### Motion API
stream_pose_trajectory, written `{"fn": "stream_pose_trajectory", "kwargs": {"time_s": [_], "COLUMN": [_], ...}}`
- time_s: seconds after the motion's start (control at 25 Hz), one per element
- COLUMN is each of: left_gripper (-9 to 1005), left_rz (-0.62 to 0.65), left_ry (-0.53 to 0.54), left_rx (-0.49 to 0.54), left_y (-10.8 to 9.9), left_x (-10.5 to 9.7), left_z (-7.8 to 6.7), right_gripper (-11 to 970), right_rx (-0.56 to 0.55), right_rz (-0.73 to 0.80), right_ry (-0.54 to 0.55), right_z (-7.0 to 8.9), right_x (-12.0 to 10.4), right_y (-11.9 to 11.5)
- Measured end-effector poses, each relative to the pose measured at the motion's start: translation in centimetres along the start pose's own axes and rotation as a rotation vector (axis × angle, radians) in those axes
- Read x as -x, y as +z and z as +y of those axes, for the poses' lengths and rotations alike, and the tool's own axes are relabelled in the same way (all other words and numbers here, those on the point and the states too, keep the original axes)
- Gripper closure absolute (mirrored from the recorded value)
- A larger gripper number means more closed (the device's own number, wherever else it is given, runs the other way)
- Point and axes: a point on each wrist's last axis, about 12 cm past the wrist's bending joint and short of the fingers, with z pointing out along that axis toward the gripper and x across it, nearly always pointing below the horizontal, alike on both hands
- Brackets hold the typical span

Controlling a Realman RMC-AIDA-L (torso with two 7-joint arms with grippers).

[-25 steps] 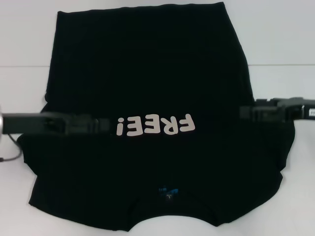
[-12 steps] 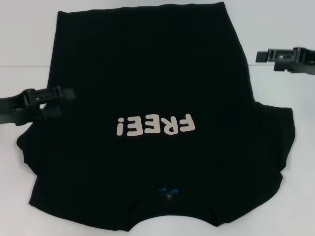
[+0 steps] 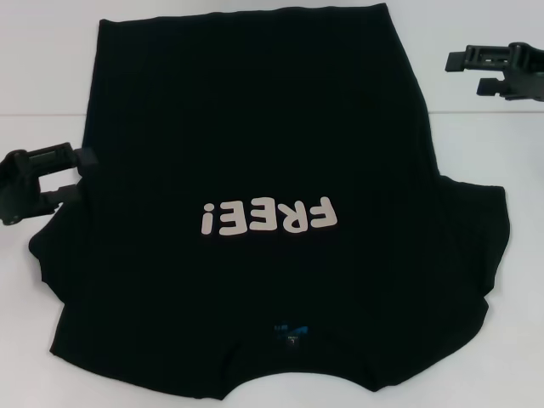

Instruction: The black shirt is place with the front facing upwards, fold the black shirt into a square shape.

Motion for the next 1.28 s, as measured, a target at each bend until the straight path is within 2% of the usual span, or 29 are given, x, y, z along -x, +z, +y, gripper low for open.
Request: {"fn": "stream_pose_trajectory", "kwargs": {"time_s": [0.16, 0.52, 0.76, 1.08, 1.28], "left_gripper": [181, 436, 559, 558, 558], "left_rz": [-0.008, -0.022, -0.049, -0.056, -0.064], "left_ry": [-0.02, -0.074, -0.09, -0.112, -0.097], "left_rx": [0.012, 0.15, 0.166, 0.208, 0.267], "left_y": [-0.4, -0.8, -1.7, -2.4, -2.4], "left_x": [-0.4, -1.5, -1.5, -1.9, -1.9], "left_z": [0.6, 3.5, 4.0, 4.8, 5.5], "right_gripper": [15, 17, 16, 15, 15], "right_rx": [0.003, 0.004, 0.005, 0.006, 0.006], "right_rz": [-0.001, 0.0, 0.002, 0.002, 0.001], "right_ry": [-0.006, -0.002, 0.004, 0.004, 0.005], "right_z": [0.3, 0.3, 0.4, 0.4, 0.4], "right_x": [0.4, 0.5, 0.6, 0.6, 0.6], "right_y": [0.0, 0.0, 0.0, 0.0, 0.0]}}
